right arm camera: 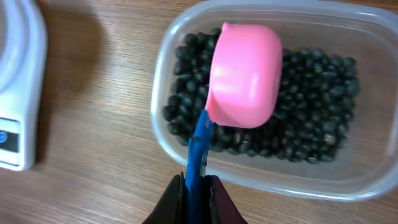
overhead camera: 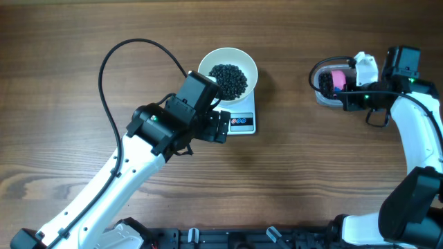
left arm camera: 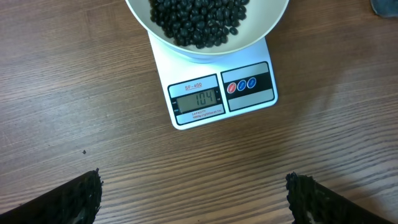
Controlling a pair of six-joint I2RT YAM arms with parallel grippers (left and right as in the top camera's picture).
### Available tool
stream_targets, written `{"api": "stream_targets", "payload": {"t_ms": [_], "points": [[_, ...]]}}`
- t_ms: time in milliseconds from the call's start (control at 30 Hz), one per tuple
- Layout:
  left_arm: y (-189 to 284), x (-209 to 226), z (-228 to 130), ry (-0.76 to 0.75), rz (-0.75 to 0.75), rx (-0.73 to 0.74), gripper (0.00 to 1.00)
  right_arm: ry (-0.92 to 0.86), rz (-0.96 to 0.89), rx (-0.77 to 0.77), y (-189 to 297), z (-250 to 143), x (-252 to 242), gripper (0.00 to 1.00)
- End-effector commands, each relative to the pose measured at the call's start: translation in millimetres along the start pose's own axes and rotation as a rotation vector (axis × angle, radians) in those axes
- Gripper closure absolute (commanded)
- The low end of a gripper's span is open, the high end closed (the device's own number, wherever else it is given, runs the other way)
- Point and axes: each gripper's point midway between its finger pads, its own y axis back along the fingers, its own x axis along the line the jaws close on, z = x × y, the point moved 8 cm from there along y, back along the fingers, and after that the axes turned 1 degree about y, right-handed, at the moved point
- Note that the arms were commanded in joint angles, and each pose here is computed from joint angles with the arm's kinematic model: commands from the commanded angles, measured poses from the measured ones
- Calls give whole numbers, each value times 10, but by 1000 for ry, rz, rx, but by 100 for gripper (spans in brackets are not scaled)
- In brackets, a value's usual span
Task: Scoop item into bowl and weigh 150g on scale
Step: 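Dip the scoop into the beans and lift it out with the right gripper, then carry the filled scoop with the right gripper over the white bowl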
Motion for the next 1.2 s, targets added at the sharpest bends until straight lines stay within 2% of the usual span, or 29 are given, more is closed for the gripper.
{"api": "stream_targets", "payload": {"t_ms": [0, 433, 633, 833, 1167], "points": [[35, -24, 32, 7, -9, -12, 0, -5, 209, -53, 14, 30, 171, 96], [35, -24, 32, 7, -9, -12, 0, -363, 216, -62, 176, -129, -213, 96], [35, -24, 32, 7, -9, -12, 0, -440, 297, -124, 280, -150, -324, 96], [35, -25, 32, 7, -9, -12, 0, -577, 294, -143, 354, -210, -481, 96], [35, -24, 32, 7, -9, -12, 0, -680, 492, -279, 592, -238, -624, 95]]}}
